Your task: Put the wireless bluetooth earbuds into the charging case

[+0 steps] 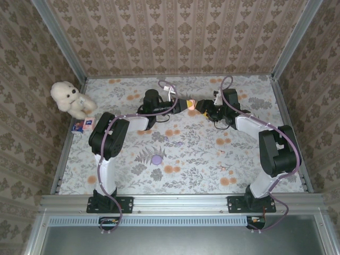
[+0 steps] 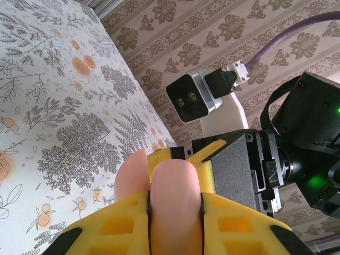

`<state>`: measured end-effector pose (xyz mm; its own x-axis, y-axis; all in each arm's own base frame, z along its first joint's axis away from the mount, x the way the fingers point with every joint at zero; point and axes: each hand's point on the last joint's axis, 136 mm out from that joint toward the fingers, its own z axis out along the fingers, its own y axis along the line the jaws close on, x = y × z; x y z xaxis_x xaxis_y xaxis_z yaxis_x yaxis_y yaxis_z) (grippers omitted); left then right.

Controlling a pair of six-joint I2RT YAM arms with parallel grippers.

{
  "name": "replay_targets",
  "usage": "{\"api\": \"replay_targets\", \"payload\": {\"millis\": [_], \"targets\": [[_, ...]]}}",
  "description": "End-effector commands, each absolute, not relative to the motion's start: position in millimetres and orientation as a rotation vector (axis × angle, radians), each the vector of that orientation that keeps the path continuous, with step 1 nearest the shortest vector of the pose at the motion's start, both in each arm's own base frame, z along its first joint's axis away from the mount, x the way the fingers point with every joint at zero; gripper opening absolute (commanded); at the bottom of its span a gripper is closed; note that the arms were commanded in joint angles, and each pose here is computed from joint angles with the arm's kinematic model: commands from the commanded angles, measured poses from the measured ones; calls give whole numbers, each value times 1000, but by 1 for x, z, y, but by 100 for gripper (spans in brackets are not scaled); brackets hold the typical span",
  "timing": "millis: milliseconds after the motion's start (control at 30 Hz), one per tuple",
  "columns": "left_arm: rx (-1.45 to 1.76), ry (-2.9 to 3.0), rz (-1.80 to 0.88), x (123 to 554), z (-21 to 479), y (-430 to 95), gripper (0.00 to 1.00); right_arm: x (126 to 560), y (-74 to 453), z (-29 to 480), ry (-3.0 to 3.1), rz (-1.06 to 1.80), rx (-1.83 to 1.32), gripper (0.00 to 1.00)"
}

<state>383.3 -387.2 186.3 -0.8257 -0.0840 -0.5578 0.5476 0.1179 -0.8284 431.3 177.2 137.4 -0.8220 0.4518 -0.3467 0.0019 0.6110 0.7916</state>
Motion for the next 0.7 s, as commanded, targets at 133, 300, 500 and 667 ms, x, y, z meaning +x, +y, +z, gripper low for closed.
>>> {"api": "replay_targets", "payload": {"millis": [133, 300, 500, 667], "targets": [[526, 1804, -1797, 375, 214, -389, 0, 435, 178, 163, 2222, 1228, 290, 57], [525, 1786, -1819, 373, 218, -390, 0, 439, 178, 168, 2198, 1267, 295, 50], [532, 1788, -1821, 372, 218, -392, 0, 442, 180, 170, 2194, 1282, 293, 44], [533, 1792, -1820, 371, 216, -395, 0, 443, 181, 170, 2197, 1287, 291, 39]]}}
